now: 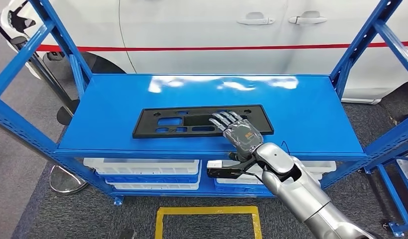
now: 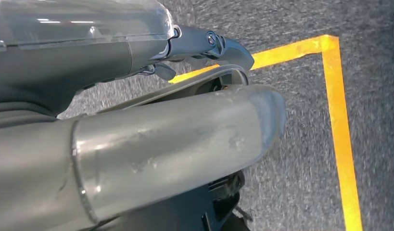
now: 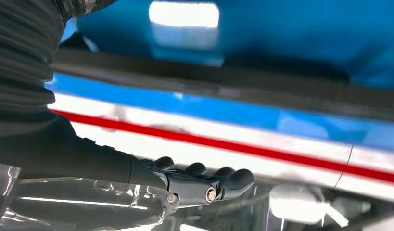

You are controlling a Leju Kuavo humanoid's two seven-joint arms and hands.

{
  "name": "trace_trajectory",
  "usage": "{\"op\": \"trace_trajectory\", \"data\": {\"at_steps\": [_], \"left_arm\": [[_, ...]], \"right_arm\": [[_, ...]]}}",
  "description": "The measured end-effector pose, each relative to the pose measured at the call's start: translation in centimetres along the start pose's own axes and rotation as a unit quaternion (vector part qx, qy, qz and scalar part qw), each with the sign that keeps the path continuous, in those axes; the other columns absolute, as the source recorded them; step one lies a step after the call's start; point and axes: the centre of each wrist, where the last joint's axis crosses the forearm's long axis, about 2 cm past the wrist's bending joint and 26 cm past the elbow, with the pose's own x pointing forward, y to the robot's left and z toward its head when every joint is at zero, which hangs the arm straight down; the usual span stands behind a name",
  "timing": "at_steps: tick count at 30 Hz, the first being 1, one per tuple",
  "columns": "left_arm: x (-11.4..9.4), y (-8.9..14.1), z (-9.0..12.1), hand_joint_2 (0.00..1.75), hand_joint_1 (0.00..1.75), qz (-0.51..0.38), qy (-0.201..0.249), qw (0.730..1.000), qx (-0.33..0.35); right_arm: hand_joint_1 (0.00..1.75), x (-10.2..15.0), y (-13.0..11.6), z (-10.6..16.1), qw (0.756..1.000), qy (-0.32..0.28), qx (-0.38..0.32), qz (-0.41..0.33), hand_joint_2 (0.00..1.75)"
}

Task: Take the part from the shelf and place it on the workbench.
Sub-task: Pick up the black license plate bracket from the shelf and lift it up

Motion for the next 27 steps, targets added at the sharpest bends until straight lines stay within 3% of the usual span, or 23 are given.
{"op": "trace_trajectory", "data": {"at_steps": [16, 17, 20, 21, 27], "left_arm": [[0.2, -0.2, -0.1, 0.0, 0.0, -0.008, 0.001, 1.0, -0.006], [0.2, -0.2, -0.1, 0.0, 0.0, -0.008, 0.002, 1.0, -0.006], [0.3, -0.2, -0.1, 0.0, 0.0, -0.01, 0.001, 1.0, -0.007], [0.4, -0.2, -0.2, 0.0, 0.0, -0.011, 0.001, 1.0, -0.007], [0.6, -0.3, -0.3, 0.0, 0.0, -0.016, 0.004, 1.0, -0.011]], "right_arm": [[0.03, 1.3, 0.4, -2.4, 1.0, -0.007, 0.018, -0.009, 1.75], [0.25, 1.4, 0.6, -2.5, 1.0, -0.006, 0.02, -0.011, 1.75], [1.11, 1.5, 0.6, -2.9, 1.0, -0.004, 0.02, -0.016, 1.75], [1.19, 1.5, 0.7, -3.1, 1.0, -0.002, 0.021, -0.018, 1.75], [1.19, 1.4, 1.6, -3.7, 0.999, 0.012, 0.036, -0.028, 1.75]]}}
